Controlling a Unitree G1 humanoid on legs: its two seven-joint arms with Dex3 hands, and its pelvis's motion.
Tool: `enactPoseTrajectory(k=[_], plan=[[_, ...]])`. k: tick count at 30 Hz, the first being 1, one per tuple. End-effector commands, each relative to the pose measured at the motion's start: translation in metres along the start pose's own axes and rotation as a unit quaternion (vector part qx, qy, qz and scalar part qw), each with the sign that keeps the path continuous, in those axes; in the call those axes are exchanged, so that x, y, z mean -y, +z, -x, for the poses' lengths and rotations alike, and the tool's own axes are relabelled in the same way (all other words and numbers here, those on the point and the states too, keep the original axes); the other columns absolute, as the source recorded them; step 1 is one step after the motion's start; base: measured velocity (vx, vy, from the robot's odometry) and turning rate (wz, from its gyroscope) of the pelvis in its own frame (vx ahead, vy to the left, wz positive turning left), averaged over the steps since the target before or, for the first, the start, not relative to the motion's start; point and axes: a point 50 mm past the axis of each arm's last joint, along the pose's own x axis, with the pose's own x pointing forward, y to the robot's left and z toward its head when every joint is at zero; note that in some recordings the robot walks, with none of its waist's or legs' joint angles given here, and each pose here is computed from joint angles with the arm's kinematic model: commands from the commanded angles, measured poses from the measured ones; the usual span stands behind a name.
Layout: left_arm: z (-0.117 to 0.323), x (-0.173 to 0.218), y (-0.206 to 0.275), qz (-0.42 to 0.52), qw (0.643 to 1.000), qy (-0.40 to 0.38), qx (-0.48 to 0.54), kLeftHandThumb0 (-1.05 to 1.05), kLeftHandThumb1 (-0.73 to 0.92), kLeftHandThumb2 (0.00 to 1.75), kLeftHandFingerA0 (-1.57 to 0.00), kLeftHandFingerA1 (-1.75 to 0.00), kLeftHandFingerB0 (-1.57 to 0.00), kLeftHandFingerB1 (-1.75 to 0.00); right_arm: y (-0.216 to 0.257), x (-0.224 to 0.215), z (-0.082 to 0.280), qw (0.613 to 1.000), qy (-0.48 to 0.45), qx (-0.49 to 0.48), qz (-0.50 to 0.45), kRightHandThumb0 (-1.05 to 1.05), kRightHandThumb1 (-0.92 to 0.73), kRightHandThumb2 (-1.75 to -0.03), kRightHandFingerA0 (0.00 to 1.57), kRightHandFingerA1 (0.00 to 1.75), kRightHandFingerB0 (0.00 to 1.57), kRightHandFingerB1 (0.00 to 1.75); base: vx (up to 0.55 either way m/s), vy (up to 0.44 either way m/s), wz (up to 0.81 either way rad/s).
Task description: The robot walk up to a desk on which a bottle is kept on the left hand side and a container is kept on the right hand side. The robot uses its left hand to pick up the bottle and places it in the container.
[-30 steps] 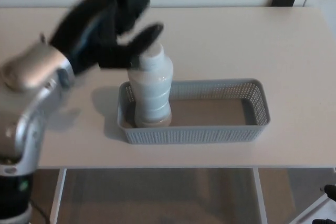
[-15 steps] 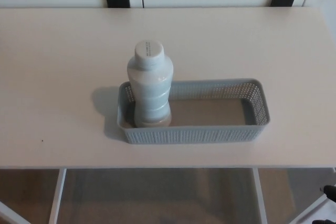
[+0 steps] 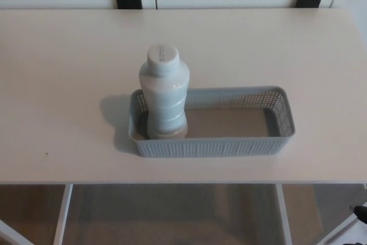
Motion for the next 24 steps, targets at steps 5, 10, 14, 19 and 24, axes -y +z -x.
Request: enactPoseTrajectory(k=[5,10,14,19,24], plan=[[0.181,-0.096,-0.143,0.128,0.912,0.161,-0.355,-0.81,0.56,0.67,-0.58,-0.47,-0.51,-0.38,0.003,0.012,0.001,0.996,-0.068,0.013,-0.052,-0.20,-0.75,-0.61,0.50,0.53,0.35,0.42,0.00,0.000,0.00],[0.228,-0.091,-0.178,0.135,0.856,0.216,-0.449,-0.72,0.65,0.60,-0.56,-0.50,-0.33,-0.38,0.012,0.019,0.007,0.968,-0.157,0.087,-0.178,-0.33,-0.90,-0.66,0.35,0.48,0.21,0.36,0.00,0.000,0.00],[0.283,-0.076,-0.207,0.083,0.784,0.261,-0.557,-0.83,0.62,0.98,-0.46,-0.70,-0.23,-0.58,0.029,0.038,0.027,0.828,-0.181,0.180,-0.499,-0.66,-0.84,-0.66,0.19,0.34,0.17,0.27,0.00,0.000,0.00],[0.321,-0.048,-0.223,0.076,0.730,0.207,-0.647,-0.92,0.73,1.09,-0.22,-0.70,-0.04,-0.51,0.038,0.056,0.045,0.835,-0.101,0.205,-0.501,-0.67,-0.91,-0.69,0.23,0.31,0.22,0.30,0.00,0.000,0.00],[0.329,-0.033,-0.228,0.105,0.722,0.174,-0.661,-1.02,0.85,1.18,-0.17,-0.64,0.00,-0.42,0.044,0.057,0.045,0.836,-0.098,0.209,-0.498,-0.67,-0.91,-0.69,0.23,0.31,0.22,0.30,0.00,0.000,0.00]])
